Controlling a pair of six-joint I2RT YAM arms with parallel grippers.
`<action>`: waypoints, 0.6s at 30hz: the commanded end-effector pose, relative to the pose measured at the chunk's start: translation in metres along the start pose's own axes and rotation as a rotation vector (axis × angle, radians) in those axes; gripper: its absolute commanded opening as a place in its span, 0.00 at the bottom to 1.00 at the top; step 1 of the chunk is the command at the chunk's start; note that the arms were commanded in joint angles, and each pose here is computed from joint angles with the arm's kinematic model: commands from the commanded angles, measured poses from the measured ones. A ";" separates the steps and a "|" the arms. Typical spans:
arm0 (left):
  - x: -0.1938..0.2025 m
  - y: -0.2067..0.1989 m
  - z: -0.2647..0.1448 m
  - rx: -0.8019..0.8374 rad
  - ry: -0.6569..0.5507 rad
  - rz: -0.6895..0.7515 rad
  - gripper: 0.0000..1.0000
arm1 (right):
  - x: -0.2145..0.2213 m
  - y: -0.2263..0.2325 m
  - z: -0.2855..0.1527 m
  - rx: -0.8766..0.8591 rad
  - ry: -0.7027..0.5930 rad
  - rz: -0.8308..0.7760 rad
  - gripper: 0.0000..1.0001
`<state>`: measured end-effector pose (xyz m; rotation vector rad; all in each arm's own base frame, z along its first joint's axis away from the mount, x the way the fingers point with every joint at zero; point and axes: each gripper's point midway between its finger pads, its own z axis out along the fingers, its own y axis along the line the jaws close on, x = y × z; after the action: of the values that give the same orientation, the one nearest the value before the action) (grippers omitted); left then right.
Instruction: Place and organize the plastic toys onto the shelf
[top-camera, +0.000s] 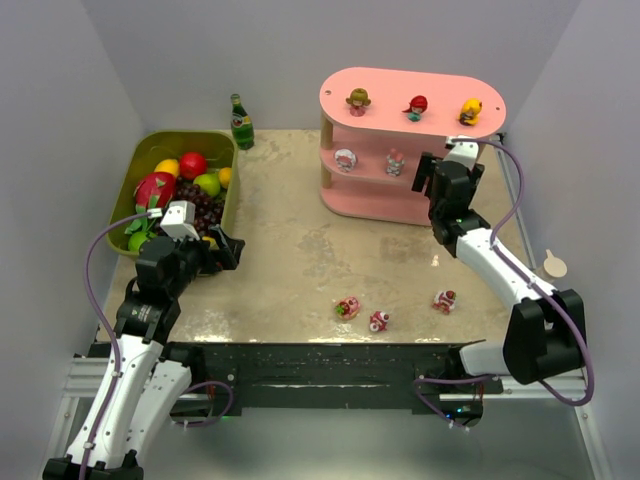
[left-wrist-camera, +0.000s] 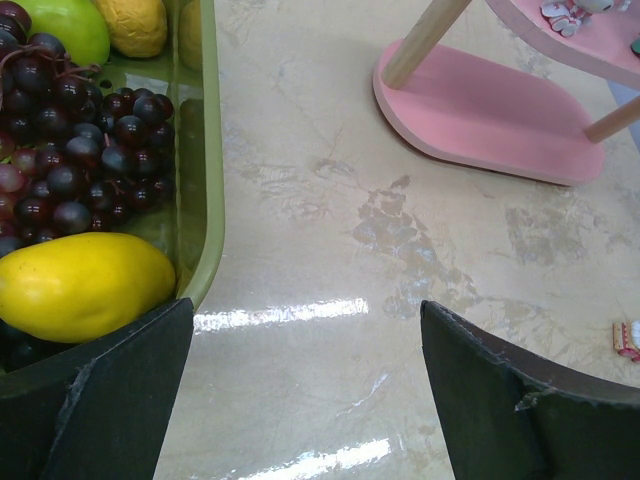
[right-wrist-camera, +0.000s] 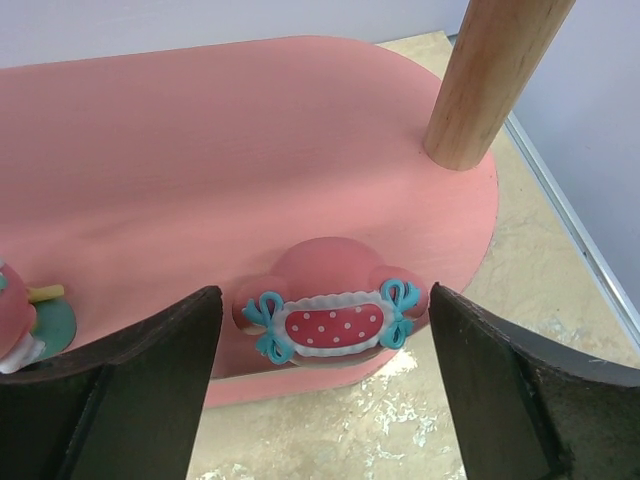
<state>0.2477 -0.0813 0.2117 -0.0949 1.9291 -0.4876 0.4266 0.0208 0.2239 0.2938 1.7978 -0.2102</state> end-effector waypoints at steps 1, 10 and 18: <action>-0.001 0.002 0.000 -0.009 -0.004 -0.005 1.00 | -0.016 -0.002 -0.009 -0.013 -0.007 0.014 0.89; -0.002 0.001 -0.001 -0.005 -0.009 -0.005 1.00 | -0.025 0.001 -0.032 -0.083 0.000 0.047 0.95; -0.006 -0.001 -0.005 0.002 -0.031 0.000 1.00 | -0.022 0.024 -0.080 -0.301 0.106 0.149 0.95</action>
<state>0.2472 -0.0812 0.2128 -0.0938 1.9241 -0.4879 0.3862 0.0371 0.2429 0.2553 1.8600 -0.0442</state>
